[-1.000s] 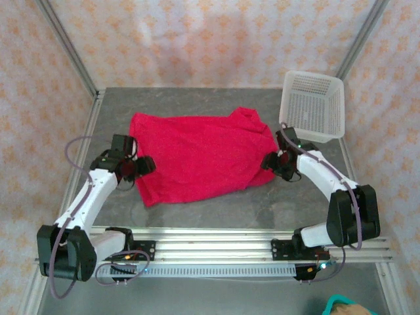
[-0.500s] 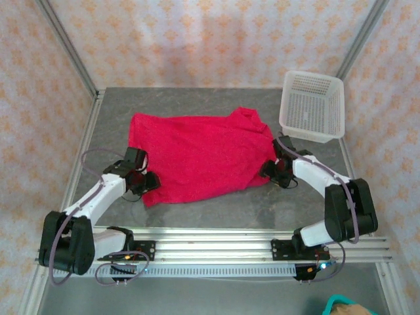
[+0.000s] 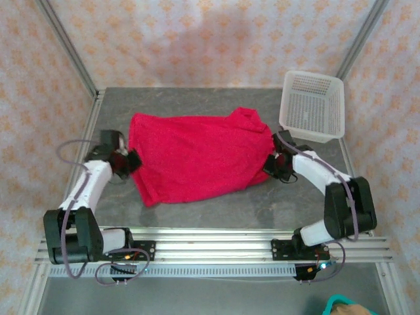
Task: Fold the inside-out t-shirt
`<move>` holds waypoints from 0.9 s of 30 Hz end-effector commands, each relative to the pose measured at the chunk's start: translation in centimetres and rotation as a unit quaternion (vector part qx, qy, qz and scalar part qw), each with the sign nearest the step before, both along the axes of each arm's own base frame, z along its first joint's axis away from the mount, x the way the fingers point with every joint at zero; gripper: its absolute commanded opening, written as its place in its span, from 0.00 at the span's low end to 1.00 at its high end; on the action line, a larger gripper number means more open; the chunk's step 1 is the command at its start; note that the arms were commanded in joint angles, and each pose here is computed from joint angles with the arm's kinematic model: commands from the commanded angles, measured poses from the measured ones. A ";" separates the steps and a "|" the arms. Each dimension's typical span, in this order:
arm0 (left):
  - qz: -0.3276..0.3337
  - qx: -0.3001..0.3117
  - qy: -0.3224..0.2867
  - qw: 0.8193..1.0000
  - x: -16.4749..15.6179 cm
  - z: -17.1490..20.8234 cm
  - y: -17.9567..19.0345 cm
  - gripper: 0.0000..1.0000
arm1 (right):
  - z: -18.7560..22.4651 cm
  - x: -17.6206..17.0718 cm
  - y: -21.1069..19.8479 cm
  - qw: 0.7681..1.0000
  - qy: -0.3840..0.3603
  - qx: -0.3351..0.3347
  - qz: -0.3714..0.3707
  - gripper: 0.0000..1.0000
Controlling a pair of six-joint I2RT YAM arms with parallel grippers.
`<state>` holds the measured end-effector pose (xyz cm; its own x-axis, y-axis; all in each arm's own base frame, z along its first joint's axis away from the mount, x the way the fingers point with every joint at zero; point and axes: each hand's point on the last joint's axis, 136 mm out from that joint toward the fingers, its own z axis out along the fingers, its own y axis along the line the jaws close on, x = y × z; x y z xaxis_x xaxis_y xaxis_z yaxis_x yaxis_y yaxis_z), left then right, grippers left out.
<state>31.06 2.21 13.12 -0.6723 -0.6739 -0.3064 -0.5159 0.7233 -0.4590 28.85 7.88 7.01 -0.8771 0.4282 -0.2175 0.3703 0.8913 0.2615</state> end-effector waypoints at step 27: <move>-0.135 0.030 0.073 0.988 -8.6 -6.6 -9.8 0.53 | 4.8 -0.8 -2.2 0.999 -0.040 0.000 -0.020 0.00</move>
